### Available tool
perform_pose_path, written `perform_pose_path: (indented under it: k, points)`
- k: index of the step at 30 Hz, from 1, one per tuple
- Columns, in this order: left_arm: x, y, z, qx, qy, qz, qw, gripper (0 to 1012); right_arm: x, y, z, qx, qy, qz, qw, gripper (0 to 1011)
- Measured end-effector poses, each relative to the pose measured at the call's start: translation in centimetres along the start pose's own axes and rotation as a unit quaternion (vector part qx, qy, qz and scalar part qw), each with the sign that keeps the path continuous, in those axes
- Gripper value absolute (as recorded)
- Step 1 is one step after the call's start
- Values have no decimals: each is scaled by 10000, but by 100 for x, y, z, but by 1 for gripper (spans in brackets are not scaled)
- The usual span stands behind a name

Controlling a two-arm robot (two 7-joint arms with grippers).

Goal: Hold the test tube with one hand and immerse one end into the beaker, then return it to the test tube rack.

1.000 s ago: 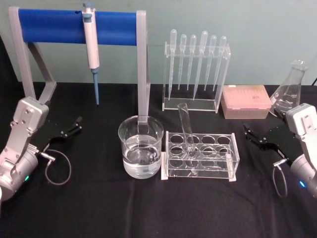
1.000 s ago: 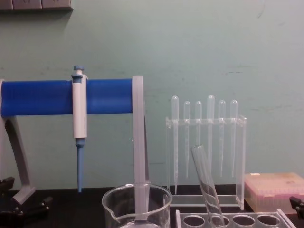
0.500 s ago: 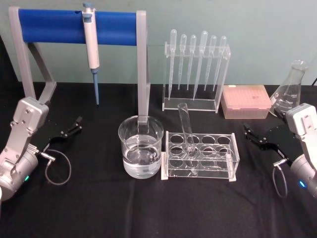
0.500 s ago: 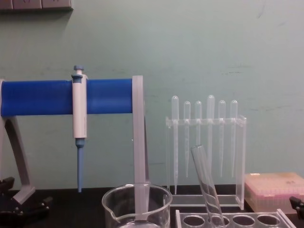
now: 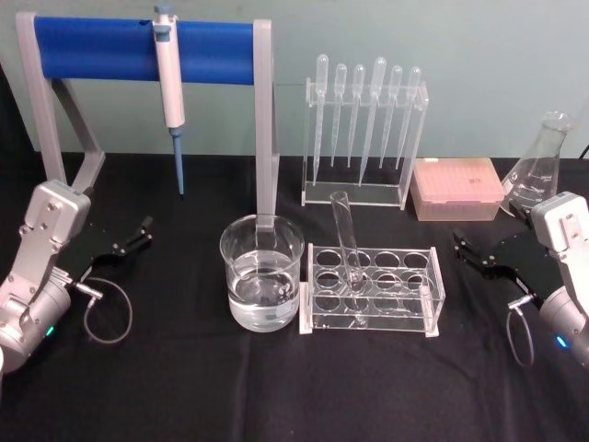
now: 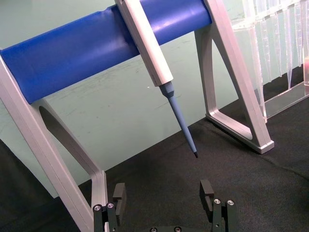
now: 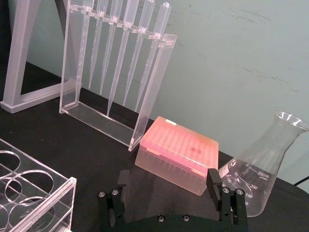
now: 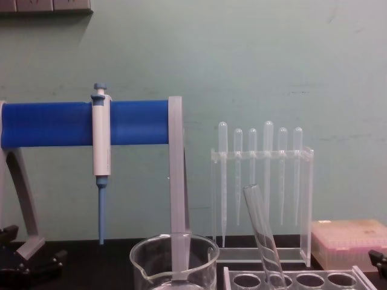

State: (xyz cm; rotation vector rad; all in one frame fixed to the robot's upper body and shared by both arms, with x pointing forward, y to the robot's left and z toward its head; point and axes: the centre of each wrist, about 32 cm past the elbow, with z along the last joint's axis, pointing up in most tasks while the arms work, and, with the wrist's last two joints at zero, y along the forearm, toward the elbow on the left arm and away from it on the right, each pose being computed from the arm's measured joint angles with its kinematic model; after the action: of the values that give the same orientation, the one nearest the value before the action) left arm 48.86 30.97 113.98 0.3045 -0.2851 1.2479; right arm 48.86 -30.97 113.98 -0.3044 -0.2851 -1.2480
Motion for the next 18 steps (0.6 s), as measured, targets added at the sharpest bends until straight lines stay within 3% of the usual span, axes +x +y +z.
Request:
perform_pose_path:
  k: [18]
  points:
    - [0,0,0,0,0,0,10000,1000,0,0,0,0,0,0,10000,1002]
